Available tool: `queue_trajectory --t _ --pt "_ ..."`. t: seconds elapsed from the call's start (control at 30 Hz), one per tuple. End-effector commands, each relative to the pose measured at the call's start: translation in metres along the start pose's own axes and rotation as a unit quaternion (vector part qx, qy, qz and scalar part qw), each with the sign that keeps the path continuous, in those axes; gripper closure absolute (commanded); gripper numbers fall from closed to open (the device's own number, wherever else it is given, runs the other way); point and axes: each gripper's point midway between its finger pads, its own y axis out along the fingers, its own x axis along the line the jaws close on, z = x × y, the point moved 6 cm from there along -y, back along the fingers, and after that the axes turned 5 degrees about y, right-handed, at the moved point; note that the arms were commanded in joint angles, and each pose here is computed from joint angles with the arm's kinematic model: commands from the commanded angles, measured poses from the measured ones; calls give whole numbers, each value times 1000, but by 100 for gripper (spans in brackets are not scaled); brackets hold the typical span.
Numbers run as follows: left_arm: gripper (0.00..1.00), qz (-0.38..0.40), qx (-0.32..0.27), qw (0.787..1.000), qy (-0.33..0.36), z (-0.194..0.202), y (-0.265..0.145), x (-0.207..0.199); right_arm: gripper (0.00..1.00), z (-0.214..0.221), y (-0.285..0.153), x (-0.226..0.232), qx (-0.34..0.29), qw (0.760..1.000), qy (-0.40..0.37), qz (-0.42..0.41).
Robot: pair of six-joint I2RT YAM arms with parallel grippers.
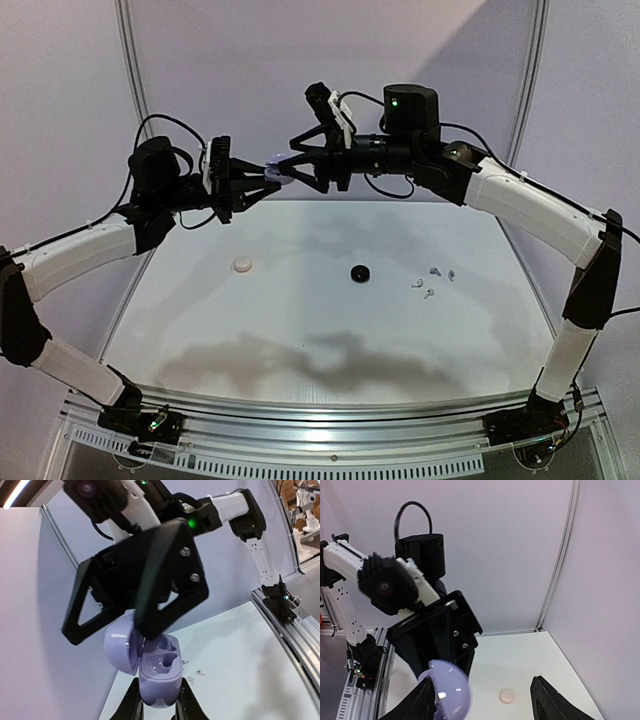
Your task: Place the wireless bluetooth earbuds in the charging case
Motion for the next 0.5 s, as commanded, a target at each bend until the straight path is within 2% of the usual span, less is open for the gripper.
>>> queue_trajectory --t 0.0,0.2,0.47 --pt "100 15 12 997 81 -6 4 -11 33 3 5 -13 6 999 -1 38" --pt "100 9 2 998 58 -11 4 -9 33 12 8 -11 22 999 4 26" --pt "100 12 4 992 -122 0 4 -11 25 -14 3 5 -8 999 16 -43"
